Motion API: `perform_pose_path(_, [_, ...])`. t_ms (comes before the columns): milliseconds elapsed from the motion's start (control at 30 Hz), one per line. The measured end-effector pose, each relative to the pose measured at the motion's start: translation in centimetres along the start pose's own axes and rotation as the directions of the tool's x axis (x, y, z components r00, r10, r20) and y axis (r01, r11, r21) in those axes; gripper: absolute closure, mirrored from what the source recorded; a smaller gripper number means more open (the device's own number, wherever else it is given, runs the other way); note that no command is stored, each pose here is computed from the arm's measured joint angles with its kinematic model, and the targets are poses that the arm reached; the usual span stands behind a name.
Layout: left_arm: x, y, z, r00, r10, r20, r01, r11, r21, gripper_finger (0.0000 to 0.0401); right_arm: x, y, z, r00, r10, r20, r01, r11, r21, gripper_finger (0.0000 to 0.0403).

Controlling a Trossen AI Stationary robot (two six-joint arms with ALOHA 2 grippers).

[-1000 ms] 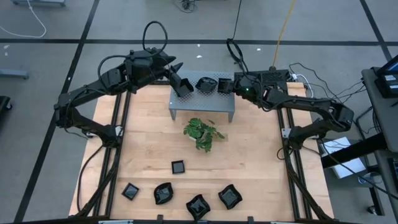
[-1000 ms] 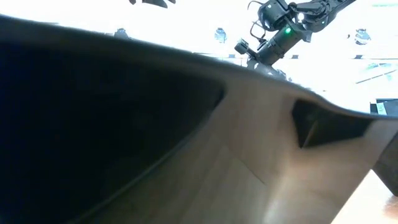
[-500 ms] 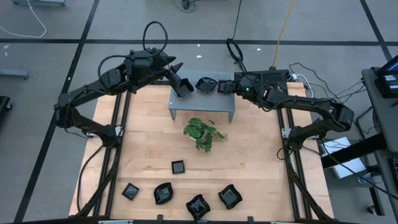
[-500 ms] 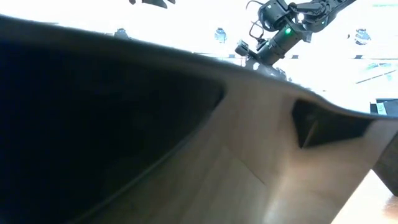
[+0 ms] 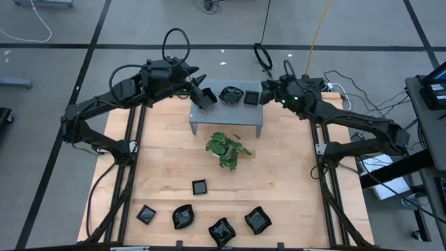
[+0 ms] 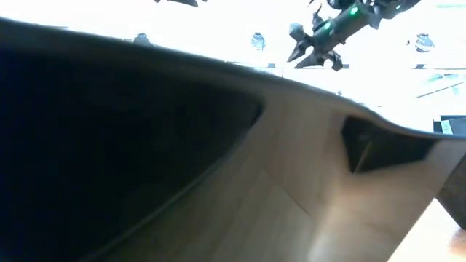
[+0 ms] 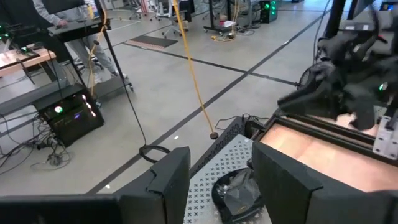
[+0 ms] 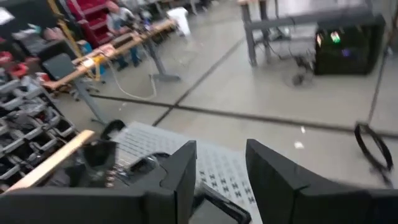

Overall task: Pick & Place Mini shaped plates
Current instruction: Stack the leaf-shaped plate on top of the stacked leaf-shaped plates on the shelf

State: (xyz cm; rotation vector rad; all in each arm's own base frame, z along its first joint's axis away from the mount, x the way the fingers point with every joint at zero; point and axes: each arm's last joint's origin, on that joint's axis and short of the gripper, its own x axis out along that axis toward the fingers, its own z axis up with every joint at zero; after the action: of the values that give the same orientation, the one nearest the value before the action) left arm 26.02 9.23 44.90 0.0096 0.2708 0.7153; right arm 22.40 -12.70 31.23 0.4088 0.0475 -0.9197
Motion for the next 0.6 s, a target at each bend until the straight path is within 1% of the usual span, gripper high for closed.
perform_pose_path(67, [-0.1,-0.2,0.0,1.0,-0.007,-0.003,0.007,1.0,-0.004,0.0224,-1.0,0.2,0.7,0.999,0.029,0.03,-0.028,0.999,-0.031,0.028])
perform_pose_path(167, [-0.3,-0.7,0.0,1.0,-0.029,-0.001,0.029,0.998,-0.057,0.0224,-2.5,0.8,1.5,0.993,0.084,0.079,-0.078,0.994,-0.075,0.0283])
perform_pose_path(200, [-0.3,-0.9,0.0,0.999,-0.054,-0.001,0.054,0.996,-0.073,0.0224,-3.0,0.9,1.8,0.991,0.101,0.093,-0.092,0.991,-0.094,0.0284])
perform_pose_path(267, [-0.6,-1.5,-0.1,0.99,-0.142,-0.007,0.141,0.986,-0.092,0.0224,-4.0,1.2,2.2,0.985,0.134,0.111,-0.118,0.983,-0.139,0.0284])
perform_pose_path(333, [-0.9,-2.3,-0.4,0.964,-0.264,-0.035,0.259,0.959,-0.115,0.0224,-4.9,1.5,2.4,0.979,0.165,0.122,-0.142,0.973,-0.183,0.0284])
perform_pose_path(400, [-1.2,-3.1,-0.8,0.919,-0.386,-0.081,0.371,0.915,-0.156,0.0224,-5.7,1.7,2.6,0.972,0.194,0.131,-0.163,0.963,-0.215,0.0285])
perform_pose_path(467, [-1.7,-3.8,-1.5,0.853,-0.5,-0.15,0.463,0.857,-0.225,0.0224,-6.3,1.9,2.8,0.967,0.215,0.137,-0.179,0.955,-0.236,0.0286])
perform_pose_path(533, [-2.3,-4.4,-2.4,0.758,-0.604,-0.245,0.52,0.787,-0.332,0.0224,-6.6,2.1,2.8,0.964,0.23,0.136,-0.191,0.948,-0.254,0.0286])
perform_pose_path(600, [-3.3,-5.1,-3.5,0.641,-0.679,-0.358,0.514,0.726,-0.457,0.0224,-6.9,2.2,2.7,0.96,0.244,0.134,-0.203,0.943,-0.263,0.0286])
